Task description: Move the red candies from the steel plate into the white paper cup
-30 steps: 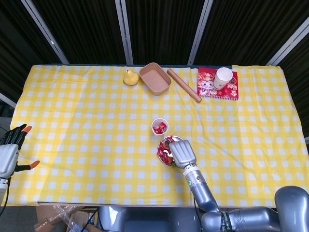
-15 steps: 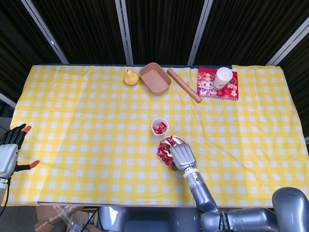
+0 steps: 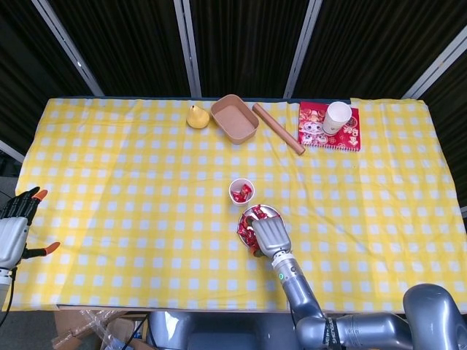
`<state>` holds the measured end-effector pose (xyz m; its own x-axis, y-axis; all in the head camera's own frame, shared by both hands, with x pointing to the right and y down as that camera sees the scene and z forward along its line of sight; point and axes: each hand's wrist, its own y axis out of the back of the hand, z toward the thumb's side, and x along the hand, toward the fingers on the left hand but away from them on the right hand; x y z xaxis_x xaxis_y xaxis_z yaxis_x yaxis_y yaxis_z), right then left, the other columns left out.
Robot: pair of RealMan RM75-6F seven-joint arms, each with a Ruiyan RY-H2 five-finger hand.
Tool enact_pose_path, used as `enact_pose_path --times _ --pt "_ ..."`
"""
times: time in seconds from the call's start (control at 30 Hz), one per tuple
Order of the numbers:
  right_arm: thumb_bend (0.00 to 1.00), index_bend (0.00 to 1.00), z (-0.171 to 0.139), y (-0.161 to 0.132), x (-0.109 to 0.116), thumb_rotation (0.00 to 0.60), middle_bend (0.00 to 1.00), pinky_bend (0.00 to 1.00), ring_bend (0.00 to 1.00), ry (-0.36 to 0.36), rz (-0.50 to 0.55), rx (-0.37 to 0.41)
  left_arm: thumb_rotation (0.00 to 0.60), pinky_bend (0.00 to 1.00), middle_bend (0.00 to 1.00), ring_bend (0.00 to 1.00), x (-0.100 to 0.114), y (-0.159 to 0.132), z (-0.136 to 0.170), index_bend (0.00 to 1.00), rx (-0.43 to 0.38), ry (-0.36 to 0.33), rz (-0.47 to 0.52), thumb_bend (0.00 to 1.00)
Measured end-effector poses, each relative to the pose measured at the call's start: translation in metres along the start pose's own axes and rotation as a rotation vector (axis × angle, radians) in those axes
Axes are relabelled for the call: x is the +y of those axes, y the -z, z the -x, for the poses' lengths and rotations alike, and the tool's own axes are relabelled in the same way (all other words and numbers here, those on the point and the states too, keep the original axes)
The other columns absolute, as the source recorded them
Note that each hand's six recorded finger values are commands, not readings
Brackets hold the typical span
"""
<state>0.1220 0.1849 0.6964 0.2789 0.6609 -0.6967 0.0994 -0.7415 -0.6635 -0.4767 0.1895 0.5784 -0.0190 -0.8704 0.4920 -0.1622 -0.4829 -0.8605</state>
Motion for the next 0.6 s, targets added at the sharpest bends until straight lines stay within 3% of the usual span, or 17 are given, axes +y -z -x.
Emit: enact_pose_path --times 0.6 --pt "0.31 0.35 0.018 0.012 -0.006 0.6 0.93 0.98 0.94 -0.027 0.005 -0.047 0.6 0.0 0.0 0.0 0.0 0.001 -0.001 0.05 0.008 0.005 0.006 0.0"
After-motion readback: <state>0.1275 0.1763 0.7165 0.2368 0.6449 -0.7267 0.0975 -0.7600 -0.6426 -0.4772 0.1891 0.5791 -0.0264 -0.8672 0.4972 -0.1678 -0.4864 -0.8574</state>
